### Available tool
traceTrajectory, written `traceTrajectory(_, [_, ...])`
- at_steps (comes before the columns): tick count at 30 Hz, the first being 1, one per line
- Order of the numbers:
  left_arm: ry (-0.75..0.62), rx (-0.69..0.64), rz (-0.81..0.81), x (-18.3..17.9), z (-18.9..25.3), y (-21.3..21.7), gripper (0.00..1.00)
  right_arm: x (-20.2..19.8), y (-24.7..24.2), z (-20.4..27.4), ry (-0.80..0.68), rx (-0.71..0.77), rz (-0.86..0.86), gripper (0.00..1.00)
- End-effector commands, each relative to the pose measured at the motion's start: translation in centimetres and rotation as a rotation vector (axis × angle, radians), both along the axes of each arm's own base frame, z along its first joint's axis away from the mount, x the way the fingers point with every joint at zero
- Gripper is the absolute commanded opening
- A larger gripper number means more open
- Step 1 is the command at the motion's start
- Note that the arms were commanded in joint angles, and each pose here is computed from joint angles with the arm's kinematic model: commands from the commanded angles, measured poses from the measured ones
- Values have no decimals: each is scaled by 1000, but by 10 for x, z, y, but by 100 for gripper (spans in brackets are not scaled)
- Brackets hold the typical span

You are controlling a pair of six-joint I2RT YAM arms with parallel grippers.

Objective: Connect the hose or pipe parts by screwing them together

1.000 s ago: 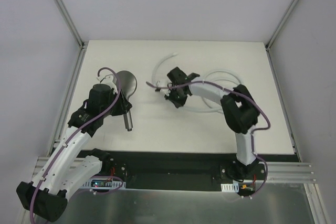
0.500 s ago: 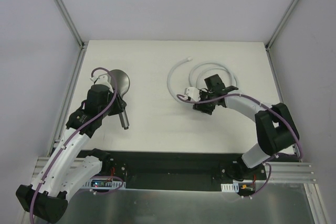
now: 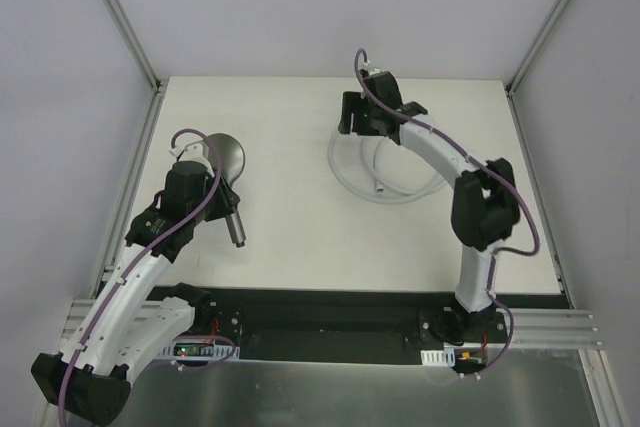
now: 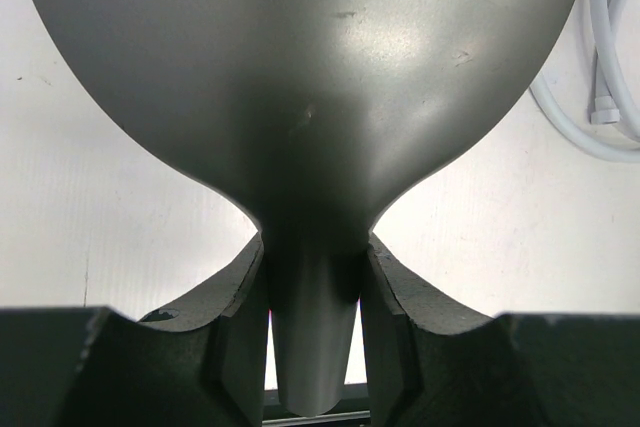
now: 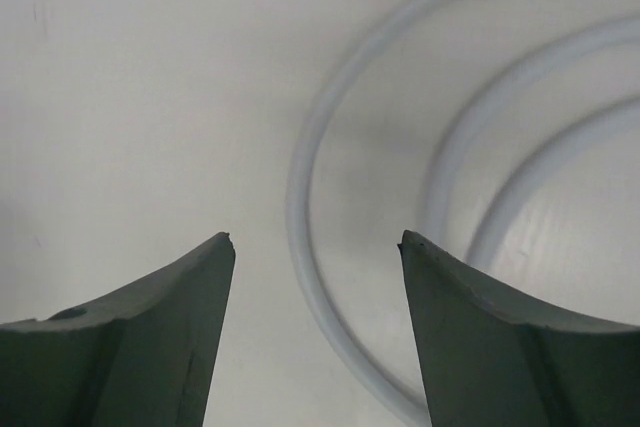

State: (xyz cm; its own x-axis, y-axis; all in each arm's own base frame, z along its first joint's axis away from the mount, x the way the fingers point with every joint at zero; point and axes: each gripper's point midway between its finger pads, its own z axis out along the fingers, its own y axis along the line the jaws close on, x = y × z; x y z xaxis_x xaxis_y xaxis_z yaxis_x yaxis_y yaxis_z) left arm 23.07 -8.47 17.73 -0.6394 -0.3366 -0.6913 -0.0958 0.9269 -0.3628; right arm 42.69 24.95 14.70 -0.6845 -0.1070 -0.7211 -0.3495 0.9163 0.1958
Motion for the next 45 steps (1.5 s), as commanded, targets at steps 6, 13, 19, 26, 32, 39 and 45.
traceTrajectory(6, [-108,-57,-13,8,31,-6,0,72,14,-66,281,-53,-687,75])
traceTrajectory(13, [-109,-75,-37,8,33,-12,0,89,32,-70,286,5,-746,77])
traceTrajectory(19, [-116,-70,-54,6,35,-14,0,66,25,-107,356,-102,-713,67])
traceTrajectory(26, [-117,-66,-47,7,34,-13,0,55,38,-119,390,-152,-586,37])
traceTrajectory(32, [-113,-59,-40,8,32,-12,0,39,73,-105,334,-262,-43,8])
traceTrajectory(39, [-51,-81,-27,13,18,-15,0,-48,63,-92,324,-508,596,1])
traceTrajectory(45, [65,-226,33,21,0,-12,0,-133,60,-109,-86,-451,986,1])
